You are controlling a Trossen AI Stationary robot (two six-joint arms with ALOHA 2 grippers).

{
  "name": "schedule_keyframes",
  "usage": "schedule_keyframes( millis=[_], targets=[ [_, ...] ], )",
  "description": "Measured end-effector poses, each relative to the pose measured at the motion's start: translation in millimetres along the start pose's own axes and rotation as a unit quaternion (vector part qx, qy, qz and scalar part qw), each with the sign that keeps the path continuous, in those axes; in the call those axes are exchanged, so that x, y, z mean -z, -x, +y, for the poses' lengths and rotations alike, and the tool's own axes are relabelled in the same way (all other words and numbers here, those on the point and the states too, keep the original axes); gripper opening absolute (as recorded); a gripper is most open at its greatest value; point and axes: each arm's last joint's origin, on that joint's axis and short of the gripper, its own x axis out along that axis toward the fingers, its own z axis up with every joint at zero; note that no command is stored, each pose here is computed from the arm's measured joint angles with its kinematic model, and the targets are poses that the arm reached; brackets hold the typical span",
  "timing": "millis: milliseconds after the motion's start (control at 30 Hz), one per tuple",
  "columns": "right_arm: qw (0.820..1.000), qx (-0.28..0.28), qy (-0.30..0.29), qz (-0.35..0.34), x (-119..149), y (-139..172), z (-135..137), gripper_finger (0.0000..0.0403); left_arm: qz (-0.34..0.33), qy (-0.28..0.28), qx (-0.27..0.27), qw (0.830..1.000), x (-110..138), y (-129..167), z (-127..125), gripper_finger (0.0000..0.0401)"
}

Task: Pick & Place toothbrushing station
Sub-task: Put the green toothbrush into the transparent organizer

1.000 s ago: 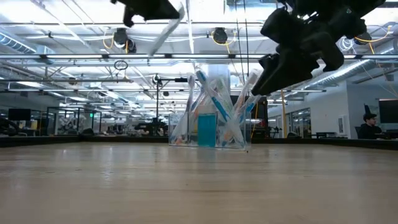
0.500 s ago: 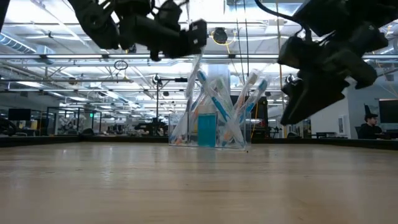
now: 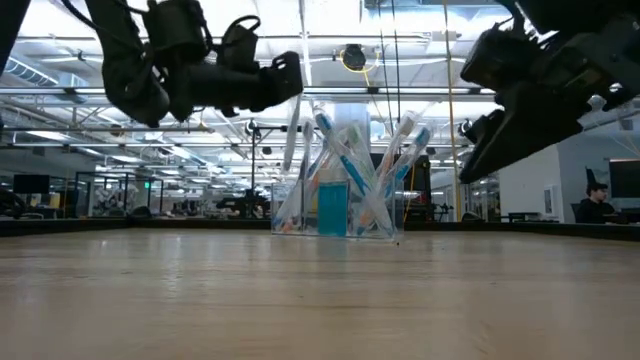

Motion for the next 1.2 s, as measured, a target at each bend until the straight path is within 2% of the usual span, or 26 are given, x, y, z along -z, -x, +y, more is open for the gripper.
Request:
schedule_keyframes(
  millis=[300,567,733,1000,1200],
  targets=[
    [0.999,-0.015,0.019,-0.040,-7.6,0.4,3.4,0.0134,0.024,-0.034,0.010,0.999,27.8,-2.5,2.0,0.0000],
    [0.998,-0.014,0.049,-0.040,-7.5,0.4,3.4,0.0134,0.055,-0.038,0.009,0.998,48.3,3.6,-4.6,0.0000],
    [0.996,-0.013,0.074,-0.041,-7.7,0.5,3.5,0.0134,0.067,-0.052,0.003,0.996,53.1,8.0,-9.4,0.0000],
    [0.994,-0.012,0.099,-0.044,-8.3,0.4,3.2,0.0134,0.080,-0.087,0.022,0.993,54.4,14.3,-18.7,0.0002],
    [0.994,-0.012,0.099,-0.044,-8.3,0.5,3.2,0.0134,0.102,-0.079,0.017,0.991,57.4,17.9,-22.3,0.0006]
  ],
)
